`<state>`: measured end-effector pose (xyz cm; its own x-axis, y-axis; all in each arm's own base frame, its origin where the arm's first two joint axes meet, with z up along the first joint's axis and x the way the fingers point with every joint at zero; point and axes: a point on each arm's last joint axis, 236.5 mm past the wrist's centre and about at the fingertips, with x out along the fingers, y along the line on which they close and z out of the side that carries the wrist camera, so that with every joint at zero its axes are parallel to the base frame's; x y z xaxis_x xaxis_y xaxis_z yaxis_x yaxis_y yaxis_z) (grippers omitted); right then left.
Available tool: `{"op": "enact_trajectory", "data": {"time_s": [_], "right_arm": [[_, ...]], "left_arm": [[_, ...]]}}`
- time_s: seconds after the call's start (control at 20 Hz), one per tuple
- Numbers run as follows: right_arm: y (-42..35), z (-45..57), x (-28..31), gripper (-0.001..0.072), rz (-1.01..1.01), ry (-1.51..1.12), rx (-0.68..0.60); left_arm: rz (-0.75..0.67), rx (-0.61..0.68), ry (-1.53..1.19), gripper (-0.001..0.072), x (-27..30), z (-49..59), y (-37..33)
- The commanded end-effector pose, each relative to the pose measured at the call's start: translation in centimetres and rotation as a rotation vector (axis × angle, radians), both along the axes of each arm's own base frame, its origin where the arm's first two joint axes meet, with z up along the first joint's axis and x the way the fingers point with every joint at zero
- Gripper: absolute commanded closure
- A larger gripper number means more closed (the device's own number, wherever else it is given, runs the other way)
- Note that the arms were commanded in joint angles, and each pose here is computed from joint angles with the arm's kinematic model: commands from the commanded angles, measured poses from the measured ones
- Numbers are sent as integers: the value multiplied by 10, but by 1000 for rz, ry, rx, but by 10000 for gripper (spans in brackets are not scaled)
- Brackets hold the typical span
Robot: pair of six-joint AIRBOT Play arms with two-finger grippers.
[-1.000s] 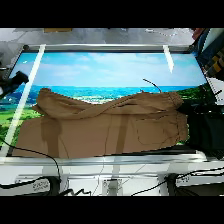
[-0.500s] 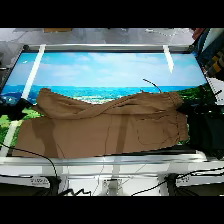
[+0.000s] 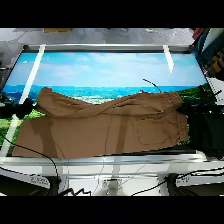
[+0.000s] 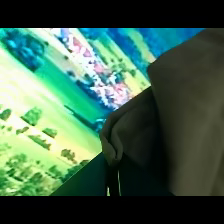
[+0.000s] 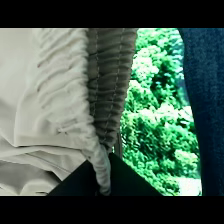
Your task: Fold the clothes and pants, and hang the long-sleeved shirts on hangers.
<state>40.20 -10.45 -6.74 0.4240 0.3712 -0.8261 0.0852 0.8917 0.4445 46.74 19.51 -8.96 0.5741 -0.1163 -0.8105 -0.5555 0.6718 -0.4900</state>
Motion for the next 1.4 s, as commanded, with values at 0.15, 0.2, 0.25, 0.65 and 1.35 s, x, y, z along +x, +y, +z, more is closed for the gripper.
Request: {"op": "enact_trajectory", "data": {"time_s": [0.15,0.2,0.25,0.65,1.35], "right_arm": [[1,1,0,683,-9,4,9],[1,1,0,683,-9,4,11],[1,1,0,683,-14,7,14],[1,1,0,683,-24,11,18],[0,1,1,682,-23,7,11]], "left_arm": [[-136,227,-219,691,9,128,0],[-141,294,-277,692,6,161,3],[-140,368,-338,692,1,198,6],[-118,607,-576,692,-56,352,-17],[-7,159,-358,692,56,154,-41]]}}
